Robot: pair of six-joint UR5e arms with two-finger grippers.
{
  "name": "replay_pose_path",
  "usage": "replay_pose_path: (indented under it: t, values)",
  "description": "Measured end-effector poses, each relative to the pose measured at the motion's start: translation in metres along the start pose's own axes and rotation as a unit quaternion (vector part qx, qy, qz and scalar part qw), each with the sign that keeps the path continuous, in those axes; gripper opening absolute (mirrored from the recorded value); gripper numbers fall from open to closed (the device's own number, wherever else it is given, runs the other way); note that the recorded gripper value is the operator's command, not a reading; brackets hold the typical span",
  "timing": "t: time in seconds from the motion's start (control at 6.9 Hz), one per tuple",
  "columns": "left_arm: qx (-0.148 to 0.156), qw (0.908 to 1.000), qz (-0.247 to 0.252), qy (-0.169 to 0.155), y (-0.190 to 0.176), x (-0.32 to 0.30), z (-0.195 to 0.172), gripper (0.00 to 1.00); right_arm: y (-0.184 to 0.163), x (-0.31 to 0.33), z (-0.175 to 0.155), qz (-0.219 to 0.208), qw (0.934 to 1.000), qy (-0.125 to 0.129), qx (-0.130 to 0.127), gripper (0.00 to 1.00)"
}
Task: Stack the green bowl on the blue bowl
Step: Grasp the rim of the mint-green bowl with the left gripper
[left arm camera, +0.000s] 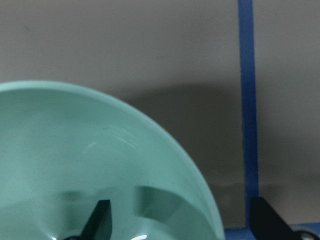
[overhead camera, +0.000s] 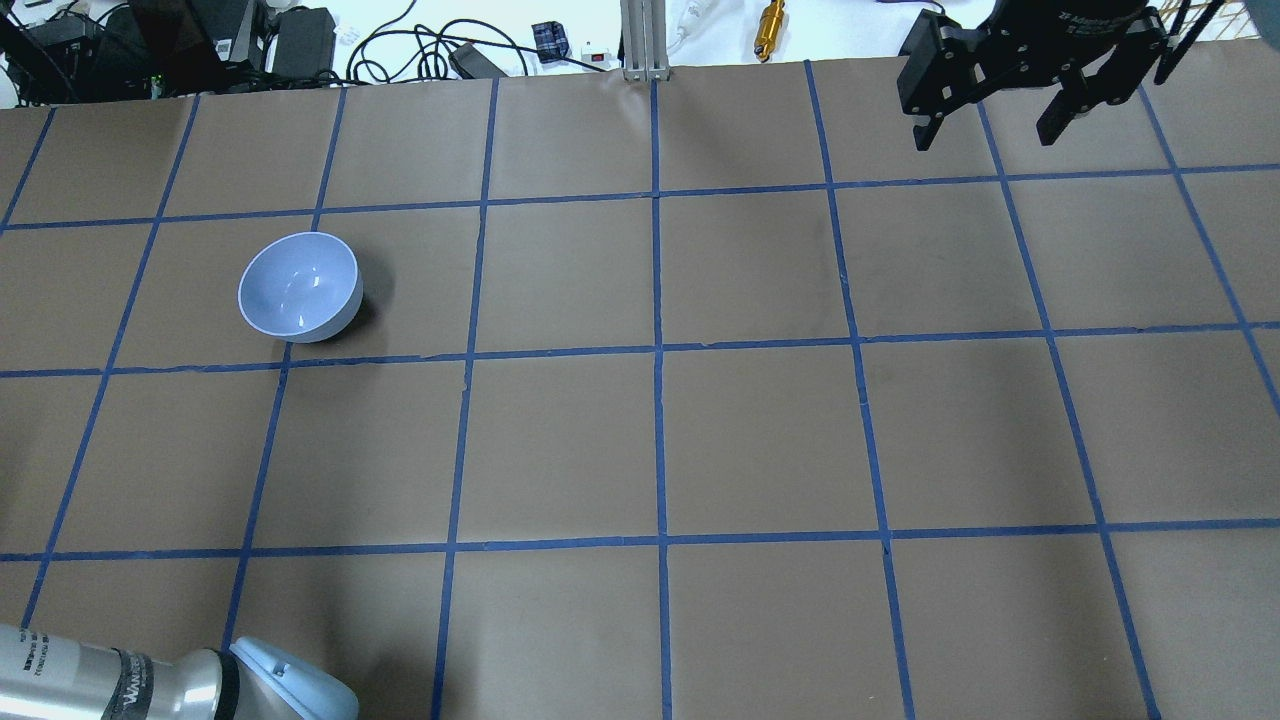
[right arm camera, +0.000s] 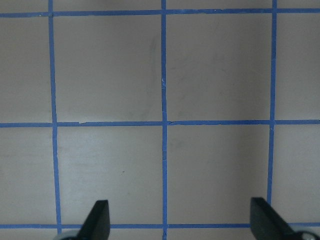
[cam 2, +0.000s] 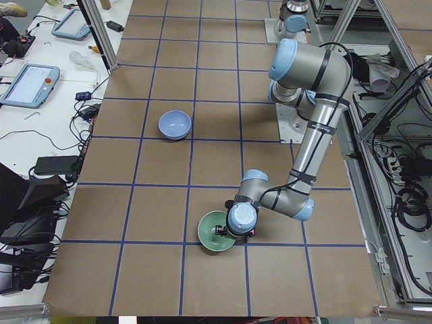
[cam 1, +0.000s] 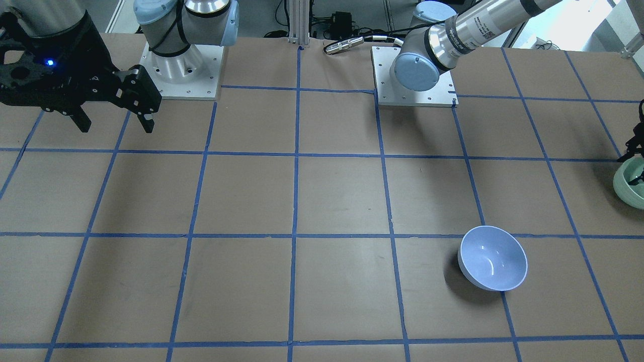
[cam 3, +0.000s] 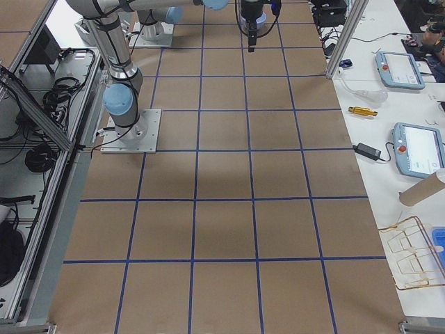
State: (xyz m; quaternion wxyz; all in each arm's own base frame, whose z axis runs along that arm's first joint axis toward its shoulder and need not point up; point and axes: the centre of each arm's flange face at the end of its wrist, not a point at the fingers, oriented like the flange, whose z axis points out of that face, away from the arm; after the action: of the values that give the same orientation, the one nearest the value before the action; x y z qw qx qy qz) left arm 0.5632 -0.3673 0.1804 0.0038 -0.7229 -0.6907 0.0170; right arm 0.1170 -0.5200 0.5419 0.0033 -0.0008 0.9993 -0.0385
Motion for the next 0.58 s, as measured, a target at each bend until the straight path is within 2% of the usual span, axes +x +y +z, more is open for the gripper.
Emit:
replay_pose_path:
  t: [0.58]
  values:
    - [-0.017,0.9998,0.003,-0.007,0.0012,-0.0006,-0.0066,0.0,-0.0002,0.0,0.0004,0.0,1.0,0.0,0.0,1.0]
